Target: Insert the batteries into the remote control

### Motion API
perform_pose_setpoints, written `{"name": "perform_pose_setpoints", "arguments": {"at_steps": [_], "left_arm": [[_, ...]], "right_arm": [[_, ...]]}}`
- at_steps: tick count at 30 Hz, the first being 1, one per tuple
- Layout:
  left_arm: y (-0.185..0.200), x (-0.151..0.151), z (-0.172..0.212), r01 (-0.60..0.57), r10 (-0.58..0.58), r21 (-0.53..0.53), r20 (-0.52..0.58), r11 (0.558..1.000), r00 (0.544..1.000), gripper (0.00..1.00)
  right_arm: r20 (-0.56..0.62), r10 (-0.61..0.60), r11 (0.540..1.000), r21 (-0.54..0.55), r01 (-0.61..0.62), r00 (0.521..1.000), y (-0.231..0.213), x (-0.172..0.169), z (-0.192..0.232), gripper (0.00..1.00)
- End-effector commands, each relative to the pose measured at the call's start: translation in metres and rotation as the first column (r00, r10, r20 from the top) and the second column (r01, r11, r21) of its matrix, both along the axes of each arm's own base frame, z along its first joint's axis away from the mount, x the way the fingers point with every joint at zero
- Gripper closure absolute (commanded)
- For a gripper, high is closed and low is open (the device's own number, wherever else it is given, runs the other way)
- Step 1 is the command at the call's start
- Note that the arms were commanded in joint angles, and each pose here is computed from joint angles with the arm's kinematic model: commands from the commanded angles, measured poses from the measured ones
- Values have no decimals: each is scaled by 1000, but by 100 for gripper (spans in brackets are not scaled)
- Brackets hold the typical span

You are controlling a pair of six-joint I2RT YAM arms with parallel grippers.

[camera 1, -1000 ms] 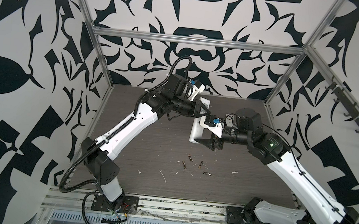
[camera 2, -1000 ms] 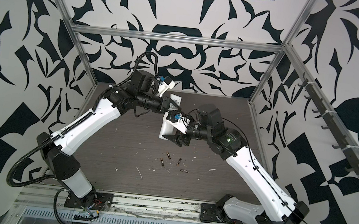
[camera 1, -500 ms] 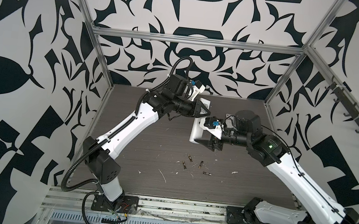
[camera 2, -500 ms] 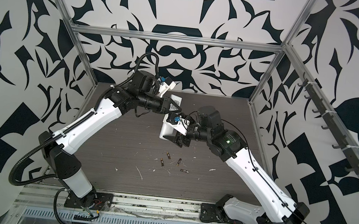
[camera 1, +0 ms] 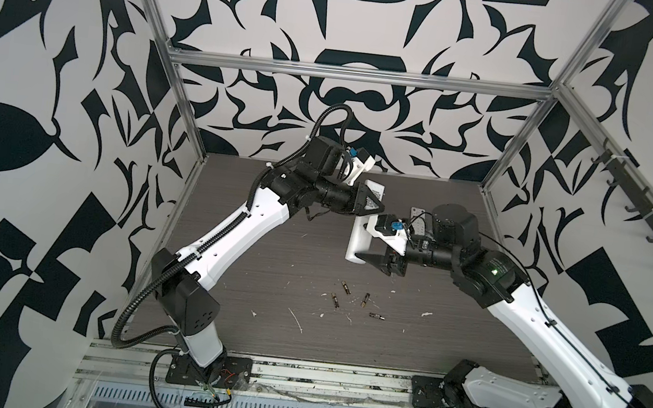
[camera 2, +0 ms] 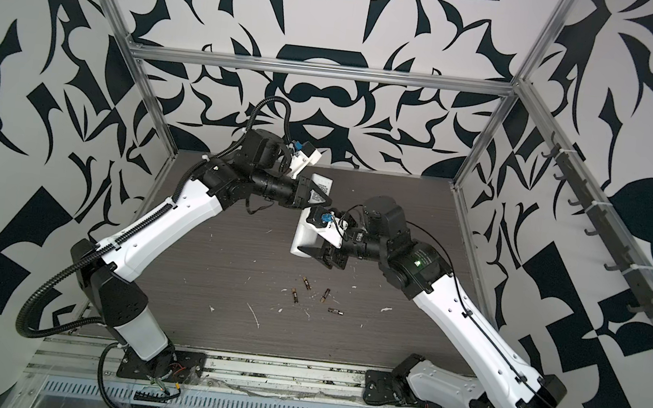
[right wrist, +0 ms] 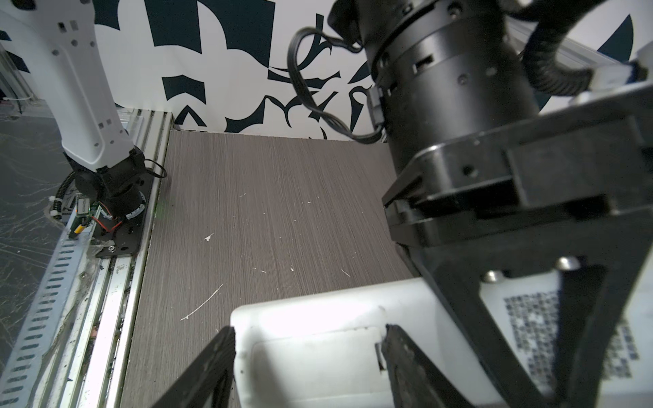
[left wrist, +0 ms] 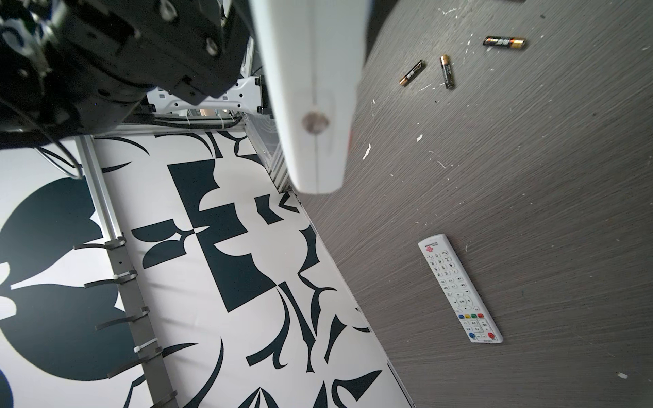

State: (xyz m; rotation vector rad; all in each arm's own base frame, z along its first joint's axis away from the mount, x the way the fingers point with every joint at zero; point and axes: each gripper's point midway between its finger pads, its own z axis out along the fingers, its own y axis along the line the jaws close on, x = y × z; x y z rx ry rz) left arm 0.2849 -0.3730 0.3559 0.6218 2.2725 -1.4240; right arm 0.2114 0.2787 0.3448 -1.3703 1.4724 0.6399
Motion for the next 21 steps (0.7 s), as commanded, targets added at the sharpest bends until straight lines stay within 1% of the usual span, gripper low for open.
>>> {"name": "perform_pose_setpoints", "arguments": {"at_steps": [1,11,17,21], "left_arm": [[-6,-1,17,25,-23,-55,33,998,999,100],[-5,1,9,14,-13,-40,26,999,1000,100],[-2,1,4,2,-2,-22,22,1000,1000,100],[1,1,-5,-12,12,19,20,1000,1000,100]], "right_arm": [[-137,38,999,-19,-41,990,-3,-22,-18,31],[-122,23,1000,-12,-25,992,-10,-26,-10,31],[-52,-91,996,-1,91,994,-17,-8,0,29],[-17,-131,990,-64,129,991,-22,3,-4,29]]}}
